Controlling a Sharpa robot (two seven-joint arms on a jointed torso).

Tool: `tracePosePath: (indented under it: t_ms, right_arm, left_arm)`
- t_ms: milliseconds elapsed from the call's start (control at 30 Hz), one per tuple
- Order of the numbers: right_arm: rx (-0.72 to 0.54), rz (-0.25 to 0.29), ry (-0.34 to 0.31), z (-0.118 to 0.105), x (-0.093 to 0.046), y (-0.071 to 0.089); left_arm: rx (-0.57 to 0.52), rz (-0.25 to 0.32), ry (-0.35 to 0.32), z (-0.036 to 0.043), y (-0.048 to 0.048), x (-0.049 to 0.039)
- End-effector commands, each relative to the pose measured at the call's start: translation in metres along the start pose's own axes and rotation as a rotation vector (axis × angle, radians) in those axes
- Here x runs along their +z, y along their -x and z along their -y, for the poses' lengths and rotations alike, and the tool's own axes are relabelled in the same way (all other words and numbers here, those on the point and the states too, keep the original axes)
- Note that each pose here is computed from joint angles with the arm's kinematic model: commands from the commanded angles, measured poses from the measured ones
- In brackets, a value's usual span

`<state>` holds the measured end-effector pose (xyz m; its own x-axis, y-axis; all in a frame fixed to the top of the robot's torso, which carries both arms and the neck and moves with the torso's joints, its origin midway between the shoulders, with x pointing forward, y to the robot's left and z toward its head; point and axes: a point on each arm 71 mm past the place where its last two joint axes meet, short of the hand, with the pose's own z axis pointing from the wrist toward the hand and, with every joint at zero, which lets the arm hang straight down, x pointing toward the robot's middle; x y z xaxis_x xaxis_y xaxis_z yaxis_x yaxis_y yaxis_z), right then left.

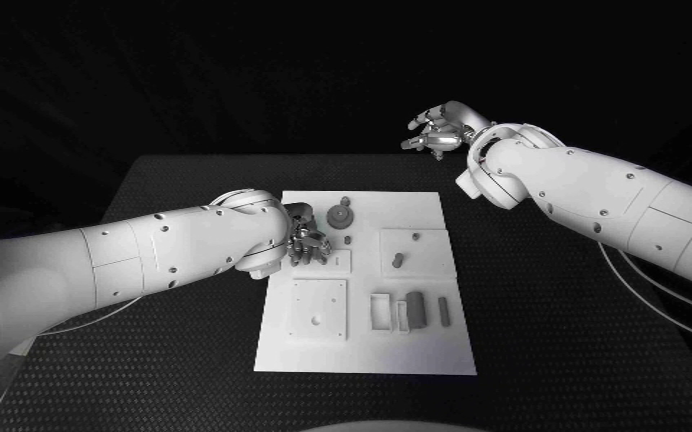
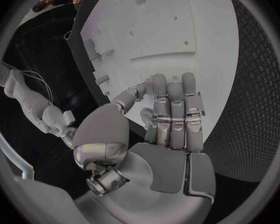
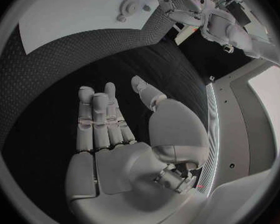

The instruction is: Assemble the parts on the task board

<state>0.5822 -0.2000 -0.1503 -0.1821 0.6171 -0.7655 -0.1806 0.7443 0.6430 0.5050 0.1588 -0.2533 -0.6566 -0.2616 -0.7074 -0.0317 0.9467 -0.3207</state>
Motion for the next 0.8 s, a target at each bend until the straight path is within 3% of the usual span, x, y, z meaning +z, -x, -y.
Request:
tracePosePath:
  t_ms: [33,800]
  right_arm:
    - [-0.005,-0.014,0.010,-0.0021,0.0003,-0.0017]
    - [-0.006,-0.018,0.008,-0.0017,0.0003,-0.0017]
  left_arm:
    - [0.011,-0.006,-0.005,0.0008,-0.0022,0.0007]
    - [0.041,0.001,-0.009,0.0025,-0.0033,0.0020]
